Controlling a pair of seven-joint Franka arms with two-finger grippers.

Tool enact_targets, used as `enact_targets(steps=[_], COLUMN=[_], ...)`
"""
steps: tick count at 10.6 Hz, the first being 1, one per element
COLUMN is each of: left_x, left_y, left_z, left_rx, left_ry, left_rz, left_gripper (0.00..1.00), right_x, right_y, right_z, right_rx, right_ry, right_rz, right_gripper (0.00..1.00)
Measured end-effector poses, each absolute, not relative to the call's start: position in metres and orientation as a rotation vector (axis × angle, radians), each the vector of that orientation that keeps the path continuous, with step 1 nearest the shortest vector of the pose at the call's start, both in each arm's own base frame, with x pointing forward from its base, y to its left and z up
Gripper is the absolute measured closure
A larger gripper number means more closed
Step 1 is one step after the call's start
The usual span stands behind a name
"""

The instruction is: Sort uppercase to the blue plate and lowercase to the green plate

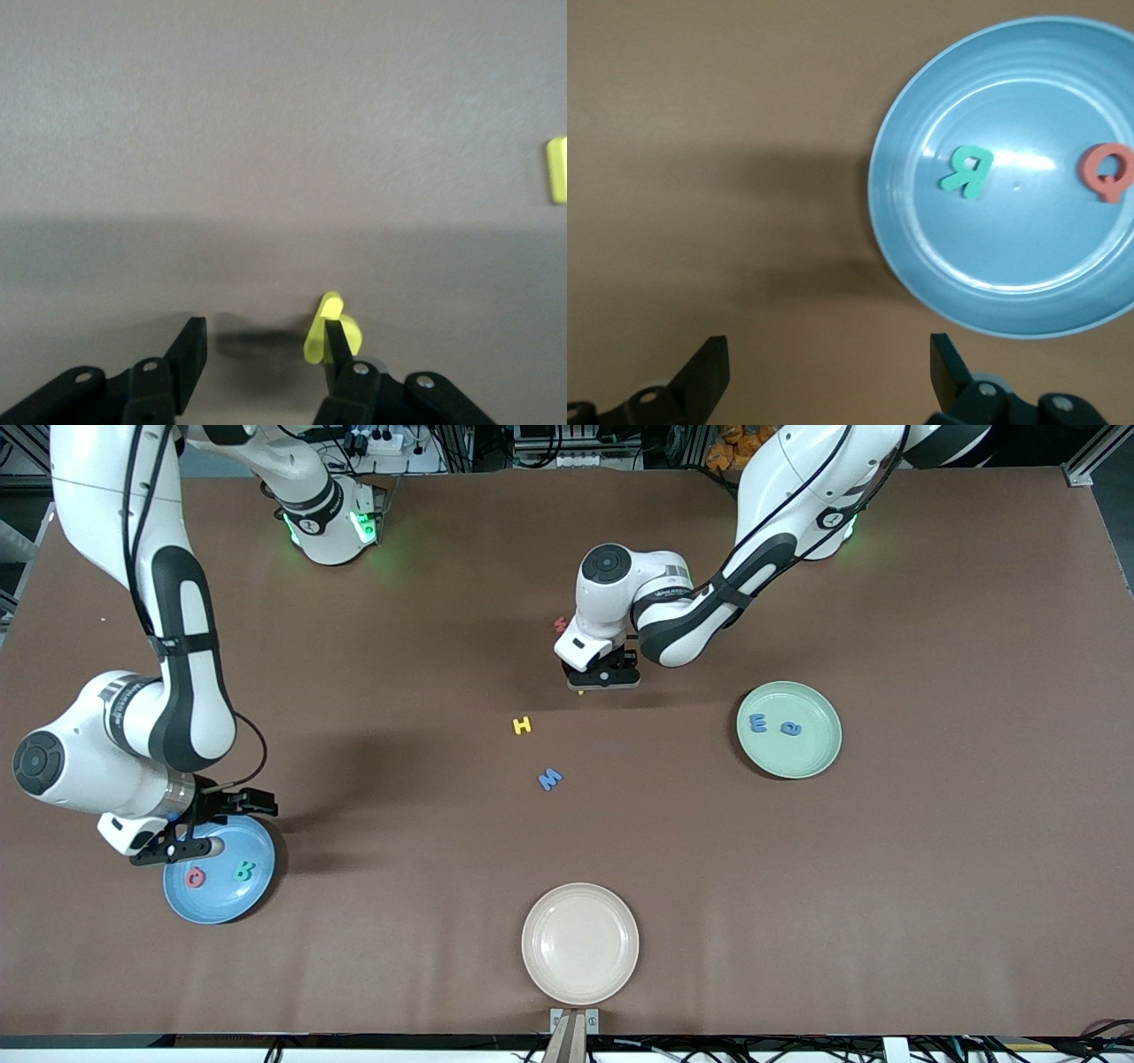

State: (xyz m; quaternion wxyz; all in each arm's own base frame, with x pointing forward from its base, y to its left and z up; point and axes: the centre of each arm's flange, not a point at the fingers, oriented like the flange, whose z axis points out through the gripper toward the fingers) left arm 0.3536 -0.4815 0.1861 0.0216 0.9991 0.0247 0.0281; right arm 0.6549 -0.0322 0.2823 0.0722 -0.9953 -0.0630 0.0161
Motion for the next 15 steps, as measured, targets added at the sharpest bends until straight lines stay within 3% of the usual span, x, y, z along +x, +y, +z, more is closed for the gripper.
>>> enact_targets(steps=[3,7,15], left_x=[0.361,0.337,0.352], left_y=[-0.489,-0.502,-0.499], left_z=[0.195,0.181,0.179], left_rx=[3.077,3.106,3.104], left_ry=[0.089,0.058,0.095], left_rz=[0.114,0.117,0.130], left_gripper=[0.38,0.39,0.44], right_x=[0.652,0.652,0.653], right_y=[-0.018,-0.010,0.007], right_z=[0.290,0.300,0.314], right_rx=[-2.990,-2.999,-3.022], right_ry=[-0.137,-0.090,0.022], right_rz=[0.060,0.071,0.067], right_gripper=[0.00,0.00,0.00])
